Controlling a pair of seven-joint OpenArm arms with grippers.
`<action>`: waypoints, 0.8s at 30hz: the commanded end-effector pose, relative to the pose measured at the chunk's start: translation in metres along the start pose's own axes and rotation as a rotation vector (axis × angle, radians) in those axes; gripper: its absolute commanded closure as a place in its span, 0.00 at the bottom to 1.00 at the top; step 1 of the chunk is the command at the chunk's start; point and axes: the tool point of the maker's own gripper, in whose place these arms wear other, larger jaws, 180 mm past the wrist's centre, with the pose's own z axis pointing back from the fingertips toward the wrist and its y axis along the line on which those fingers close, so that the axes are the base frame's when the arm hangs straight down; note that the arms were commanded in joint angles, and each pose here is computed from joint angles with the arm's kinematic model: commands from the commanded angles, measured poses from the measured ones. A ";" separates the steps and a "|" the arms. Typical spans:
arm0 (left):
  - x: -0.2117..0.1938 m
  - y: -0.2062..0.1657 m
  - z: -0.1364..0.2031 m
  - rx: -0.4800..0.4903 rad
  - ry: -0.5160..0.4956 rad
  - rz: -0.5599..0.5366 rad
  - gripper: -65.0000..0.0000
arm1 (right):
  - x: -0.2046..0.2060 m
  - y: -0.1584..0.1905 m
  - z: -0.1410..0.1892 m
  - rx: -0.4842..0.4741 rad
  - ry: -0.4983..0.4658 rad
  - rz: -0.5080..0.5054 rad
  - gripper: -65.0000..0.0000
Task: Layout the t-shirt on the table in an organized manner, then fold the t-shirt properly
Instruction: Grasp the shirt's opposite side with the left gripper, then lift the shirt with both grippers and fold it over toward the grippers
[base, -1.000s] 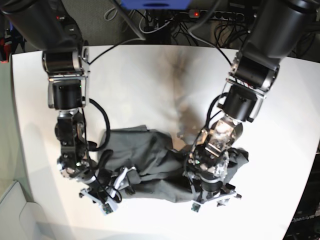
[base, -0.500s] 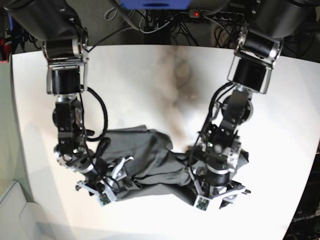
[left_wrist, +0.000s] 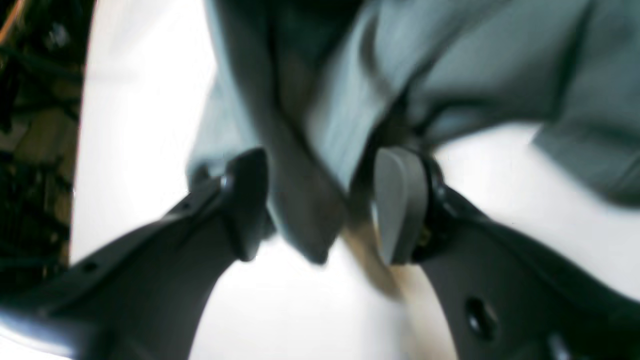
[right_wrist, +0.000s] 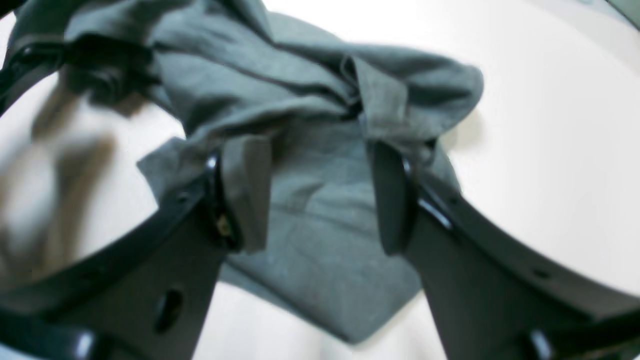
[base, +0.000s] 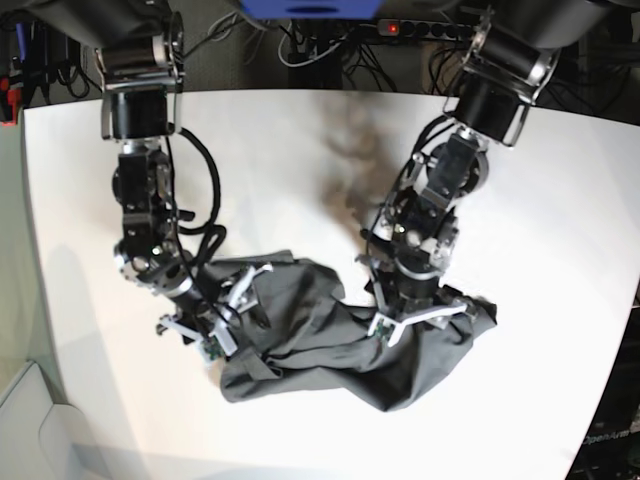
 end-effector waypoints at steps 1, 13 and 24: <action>0.024 0.007 -0.002 0.022 -0.058 0.011 0.48 | 0.022 -0.003 0.002 -0.006 -0.067 0.007 0.48; 0.016 0.018 -0.022 0.050 -0.077 0.067 0.48 | 0.003 -0.004 0.008 -0.009 -0.031 0.009 0.49; 0.044 0.016 -0.029 0.045 -0.170 0.075 0.48 | -0.015 0.004 0.011 0.003 0.001 -0.006 0.49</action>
